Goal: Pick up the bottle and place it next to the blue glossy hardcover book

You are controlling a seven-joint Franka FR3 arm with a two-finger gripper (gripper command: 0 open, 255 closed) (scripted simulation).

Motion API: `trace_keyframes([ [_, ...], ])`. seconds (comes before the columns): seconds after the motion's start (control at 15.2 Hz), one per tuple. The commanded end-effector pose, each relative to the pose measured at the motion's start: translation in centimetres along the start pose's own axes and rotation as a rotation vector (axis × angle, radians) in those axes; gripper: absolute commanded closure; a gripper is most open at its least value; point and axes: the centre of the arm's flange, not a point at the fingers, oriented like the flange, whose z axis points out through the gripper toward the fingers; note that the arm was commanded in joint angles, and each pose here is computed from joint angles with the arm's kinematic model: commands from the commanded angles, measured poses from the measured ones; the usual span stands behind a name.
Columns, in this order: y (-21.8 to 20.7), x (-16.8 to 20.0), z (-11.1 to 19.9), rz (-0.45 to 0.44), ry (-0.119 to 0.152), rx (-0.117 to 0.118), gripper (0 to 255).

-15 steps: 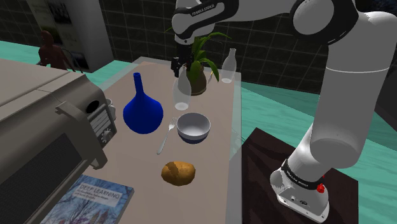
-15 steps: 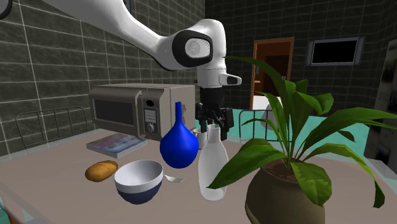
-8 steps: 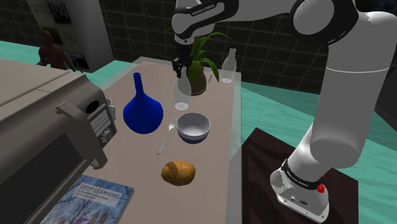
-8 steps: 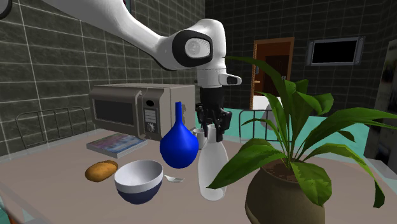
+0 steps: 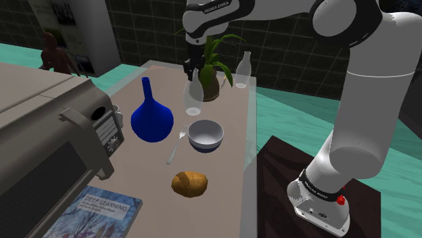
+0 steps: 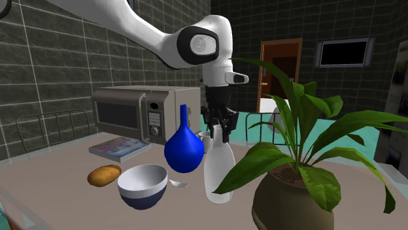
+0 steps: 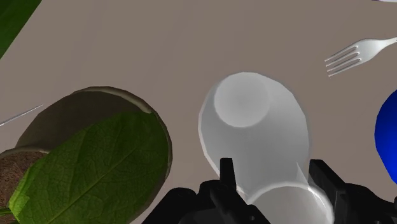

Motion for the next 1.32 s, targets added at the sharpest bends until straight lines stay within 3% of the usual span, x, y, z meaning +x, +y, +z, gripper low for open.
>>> trace_keyframes([
  [0.0, 0.0, 0.0, -1.0, 0.000, 0.000, 0.000, 255],
  [0.99, 0.0, 0.4, -8.8, 0.000, 0.000, 0.000, 255],
  [1.25, -4.7, -1.9, -9.0, 0.000, 0.000, 0.000, 255],
])
